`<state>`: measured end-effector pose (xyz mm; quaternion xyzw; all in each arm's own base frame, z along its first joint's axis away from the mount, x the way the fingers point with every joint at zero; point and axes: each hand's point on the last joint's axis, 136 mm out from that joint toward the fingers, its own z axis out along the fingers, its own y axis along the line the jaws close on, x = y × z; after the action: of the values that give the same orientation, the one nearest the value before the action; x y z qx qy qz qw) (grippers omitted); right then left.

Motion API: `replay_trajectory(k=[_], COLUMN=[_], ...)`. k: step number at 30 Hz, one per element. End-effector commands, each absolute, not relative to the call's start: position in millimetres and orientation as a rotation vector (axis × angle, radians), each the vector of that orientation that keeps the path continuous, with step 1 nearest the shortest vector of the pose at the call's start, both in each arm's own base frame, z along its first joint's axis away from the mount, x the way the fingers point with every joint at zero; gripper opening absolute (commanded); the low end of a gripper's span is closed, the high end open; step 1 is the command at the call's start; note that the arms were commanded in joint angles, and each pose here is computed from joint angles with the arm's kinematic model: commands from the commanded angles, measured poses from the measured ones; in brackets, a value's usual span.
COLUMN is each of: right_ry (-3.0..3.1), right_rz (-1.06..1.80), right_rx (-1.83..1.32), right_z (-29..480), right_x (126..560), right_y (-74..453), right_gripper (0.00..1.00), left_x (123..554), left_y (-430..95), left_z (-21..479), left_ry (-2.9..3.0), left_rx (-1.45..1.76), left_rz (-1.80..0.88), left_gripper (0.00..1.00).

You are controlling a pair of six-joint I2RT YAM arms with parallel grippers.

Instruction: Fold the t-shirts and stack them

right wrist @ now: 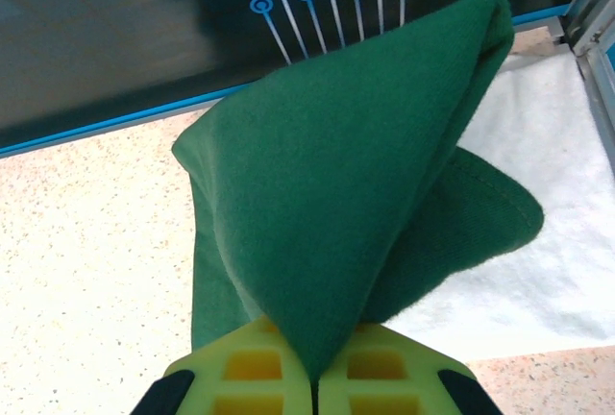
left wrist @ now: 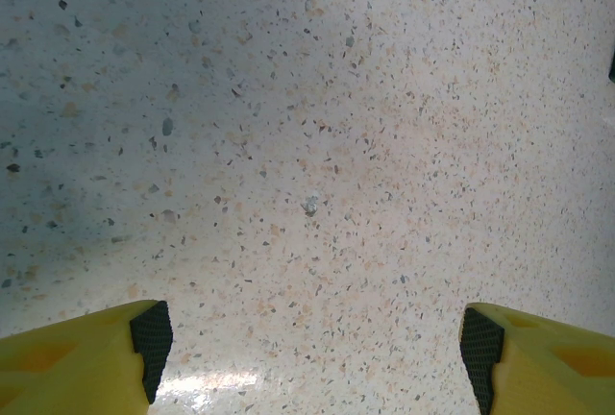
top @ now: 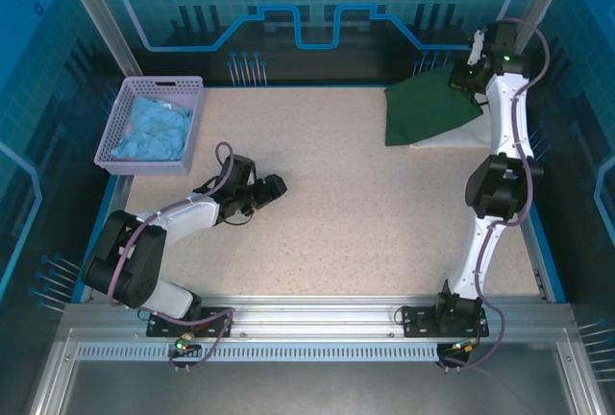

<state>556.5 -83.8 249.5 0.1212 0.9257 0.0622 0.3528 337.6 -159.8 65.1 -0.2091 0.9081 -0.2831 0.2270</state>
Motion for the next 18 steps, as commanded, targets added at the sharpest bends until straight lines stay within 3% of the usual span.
replay_trajectory(k=[1, 8, 14, 18], right_ry=[2.315, 2.342, 2.387, 2.434], right_rz=[0.17, 0.166, 0.184, 0.089], right_rx=[0.342, 0.395, 0.455, 0.506], right_z=[278.0, 250.4, 198.1, 155.8], right_x=[555.3, 566.9, 588.4, 593.9], right_y=[-99.9, -130.1, -162.3, -183.7], right_gripper=[0.0, 0.0, 0.02, 0.24], left_x=[342.6, 342.9, 341.2, 340.9], left_y=[-161.2, -160.7, -159.8, -159.6], left_z=[68.1, 67.8, 66.8, 65.8], left_ry=[2.502, 2.505, 2.512, 2.521], left_rx=[-0.579, -0.583, -0.586, -0.59], left_rz=[-0.8, -0.795, -0.786, -0.781], left_gripper=[0.81, 0.81, 0.81, 0.83])
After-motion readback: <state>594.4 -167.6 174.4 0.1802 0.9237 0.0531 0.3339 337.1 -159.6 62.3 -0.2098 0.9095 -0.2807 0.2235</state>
